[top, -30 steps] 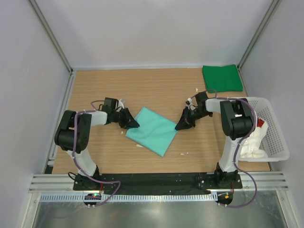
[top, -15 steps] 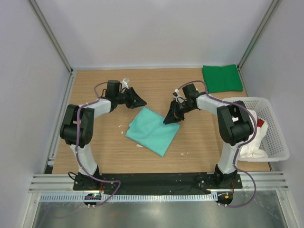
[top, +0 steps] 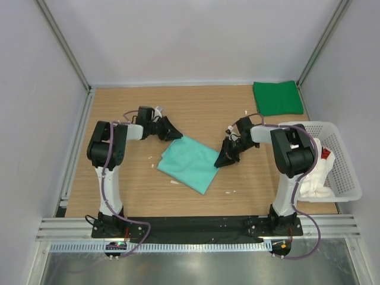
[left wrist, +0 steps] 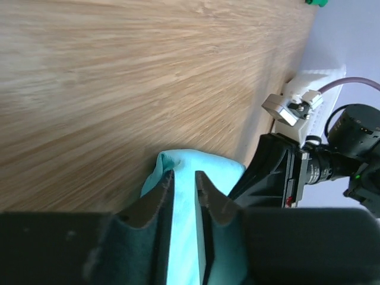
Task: Fold and stack the t-shirts
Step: Fold the tshirt, then neatly place the folded tshirt to the corner
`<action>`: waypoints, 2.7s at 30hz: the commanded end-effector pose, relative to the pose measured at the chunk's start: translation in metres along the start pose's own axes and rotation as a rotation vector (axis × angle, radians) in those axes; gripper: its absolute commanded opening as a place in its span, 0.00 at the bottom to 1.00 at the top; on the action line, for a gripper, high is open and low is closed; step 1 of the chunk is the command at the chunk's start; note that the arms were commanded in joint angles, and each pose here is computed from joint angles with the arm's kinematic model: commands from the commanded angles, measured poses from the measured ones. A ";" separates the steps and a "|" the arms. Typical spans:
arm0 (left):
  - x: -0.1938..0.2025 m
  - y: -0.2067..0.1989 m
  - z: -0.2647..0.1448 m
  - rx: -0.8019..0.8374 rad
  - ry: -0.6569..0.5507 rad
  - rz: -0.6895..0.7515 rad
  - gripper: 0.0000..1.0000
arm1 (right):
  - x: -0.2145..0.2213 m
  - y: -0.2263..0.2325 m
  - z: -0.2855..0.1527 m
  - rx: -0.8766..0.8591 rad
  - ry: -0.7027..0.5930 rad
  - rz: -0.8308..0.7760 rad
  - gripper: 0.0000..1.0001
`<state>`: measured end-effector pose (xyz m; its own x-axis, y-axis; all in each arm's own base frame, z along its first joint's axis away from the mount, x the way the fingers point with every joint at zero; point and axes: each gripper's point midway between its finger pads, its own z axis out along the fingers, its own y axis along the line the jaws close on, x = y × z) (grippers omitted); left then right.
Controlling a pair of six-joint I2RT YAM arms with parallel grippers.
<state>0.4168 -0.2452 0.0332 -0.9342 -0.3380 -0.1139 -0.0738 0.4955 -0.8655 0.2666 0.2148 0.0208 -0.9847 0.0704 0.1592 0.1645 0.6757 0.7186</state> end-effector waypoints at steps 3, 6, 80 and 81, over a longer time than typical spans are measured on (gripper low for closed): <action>-0.019 -0.023 -0.028 -0.011 -0.035 0.096 0.28 | -0.007 0.019 -0.029 0.112 -0.048 -0.170 0.20; -0.009 -0.052 -0.056 -0.010 -0.047 0.129 0.36 | -0.009 0.060 -0.034 0.076 -0.076 -0.237 0.22; 0.237 -0.052 -0.049 -0.009 -0.381 -0.511 0.66 | 0.023 0.009 -0.092 0.052 -0.431 -0.068 0.69; 0.238 -0.053 -0.048 -0.007 -0.383 -0.529 0.65 | 0.024 0.009 -0.092 0.051 -0.430 -0.069 0.69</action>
<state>0.1747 -0.3045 0.0591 -0.6296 -0.7710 0.0961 -0.4911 0.2990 -0.8182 0.2440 0.1523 0.0802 -0.9407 0.3073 -0.1436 0.1409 0.7392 0.6586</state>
